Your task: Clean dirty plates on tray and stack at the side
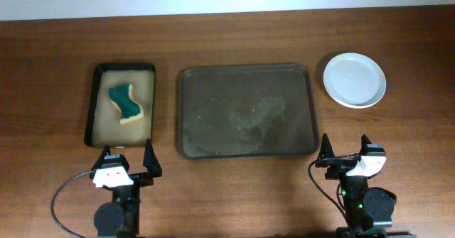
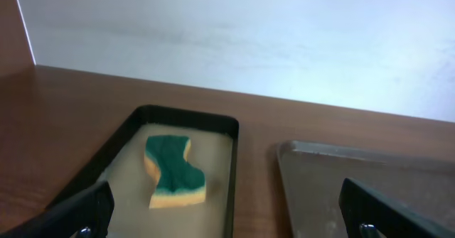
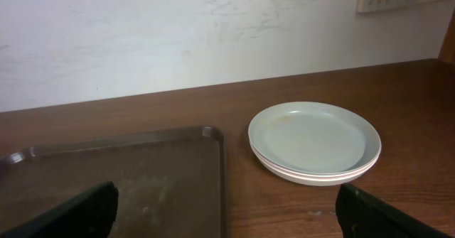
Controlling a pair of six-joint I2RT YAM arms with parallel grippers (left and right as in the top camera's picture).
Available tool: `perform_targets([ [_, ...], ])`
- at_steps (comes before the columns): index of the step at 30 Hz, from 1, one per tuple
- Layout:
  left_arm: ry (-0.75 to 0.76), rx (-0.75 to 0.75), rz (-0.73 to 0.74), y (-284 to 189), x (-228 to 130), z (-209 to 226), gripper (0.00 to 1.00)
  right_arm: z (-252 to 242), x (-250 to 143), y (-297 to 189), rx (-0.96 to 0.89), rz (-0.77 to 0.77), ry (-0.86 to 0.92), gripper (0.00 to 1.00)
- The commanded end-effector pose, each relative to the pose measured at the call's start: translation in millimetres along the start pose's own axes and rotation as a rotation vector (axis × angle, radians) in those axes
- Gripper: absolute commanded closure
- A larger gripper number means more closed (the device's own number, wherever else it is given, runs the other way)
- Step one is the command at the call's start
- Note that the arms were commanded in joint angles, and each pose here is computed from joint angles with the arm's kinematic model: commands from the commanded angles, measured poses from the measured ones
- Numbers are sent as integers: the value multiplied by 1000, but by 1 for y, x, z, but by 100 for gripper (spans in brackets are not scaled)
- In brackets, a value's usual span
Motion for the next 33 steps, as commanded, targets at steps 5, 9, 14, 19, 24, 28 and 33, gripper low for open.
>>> perform_targets([
  [5, 11, 44, 27, 0, -9, 11, 1, -1, -3, 0, -6, 3, -4, 2],
  [9, 12, 43, 27, 0, -9, 11, 1, -1, -3, 0, -6, 3, -4, 2],
  [14, 12, 41, 26, 0, -9, 11, 1, -1, -3, 0, -6, 3, -4, 2],
  [19, 296, -59, 18, 0, -9, -6, 1, -1, -3, 0, -6, 3, -4, 2],
  [24, 261, -58, 19, 0, -9, -6, 1, -1, -3, 0, -6, 3, -4, 2],
  [28, 242, -54, 20, 0, -9, -5, 1, -1, -3, 0, -6, 3, -4, 2],
  [33, 108, -28, 26, 0, -9, -2, 1, -1, -3, 0, -6, 3, -4, 2],
])
Point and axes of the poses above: each gripper's point midway between its finger pads, its own y axis out along the fingers, its own z axis along the line the jaws close on, x = y × z, the point moved 2 cm from there along -y, back along the fingers, and after that the axes turned 12 degrees about y, right-handed, at the moved point
